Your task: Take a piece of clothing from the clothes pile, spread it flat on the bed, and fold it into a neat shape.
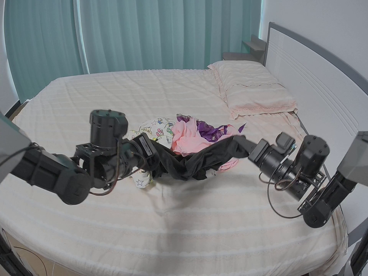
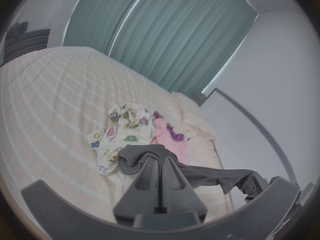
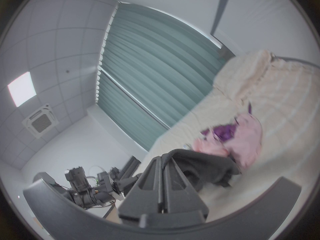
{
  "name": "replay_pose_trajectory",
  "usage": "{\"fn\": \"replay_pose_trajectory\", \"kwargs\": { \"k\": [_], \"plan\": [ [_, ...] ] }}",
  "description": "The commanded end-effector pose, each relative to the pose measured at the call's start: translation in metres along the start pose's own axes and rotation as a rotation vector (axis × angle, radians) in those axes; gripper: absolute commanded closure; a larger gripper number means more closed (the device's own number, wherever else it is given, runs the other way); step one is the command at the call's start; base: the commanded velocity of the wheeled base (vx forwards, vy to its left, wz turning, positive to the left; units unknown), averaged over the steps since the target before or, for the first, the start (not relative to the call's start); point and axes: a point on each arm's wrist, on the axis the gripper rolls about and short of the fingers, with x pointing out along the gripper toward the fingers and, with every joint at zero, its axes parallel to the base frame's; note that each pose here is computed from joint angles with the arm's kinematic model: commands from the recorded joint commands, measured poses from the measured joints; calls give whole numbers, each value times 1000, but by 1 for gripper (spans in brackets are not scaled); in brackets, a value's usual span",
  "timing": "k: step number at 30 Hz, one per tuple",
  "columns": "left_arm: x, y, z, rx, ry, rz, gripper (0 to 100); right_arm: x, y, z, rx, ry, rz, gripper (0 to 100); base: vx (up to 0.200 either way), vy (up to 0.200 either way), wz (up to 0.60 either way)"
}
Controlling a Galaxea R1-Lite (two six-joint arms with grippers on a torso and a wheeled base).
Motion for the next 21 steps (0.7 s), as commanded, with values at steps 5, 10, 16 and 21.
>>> {"fn": "replay_pose_trajectory", "kwargs": {
  "k": [5, 10, 16, 21],
  "plan": [
    [-83, -9, 48, -64, -178, -124, 100, -30, 55, 71, -50, -208, 183, 100, 0, 0, 0],
    [-89, 17, 17, -44, -96, -61, 100, -41, 29, 36, -6, -68, 82, 100, 0, 0, 0],
    [-95, 30, 2, -104, -120, -101, 100, -55, 19, 24, 8, -16, 16, 100, 0, 0, 0],
    [-96, 37, -9, -96, -84, -90, 100, -67, 12, 16, 16, 26, -28, 100, 0, 0, 0]
  ]
}}
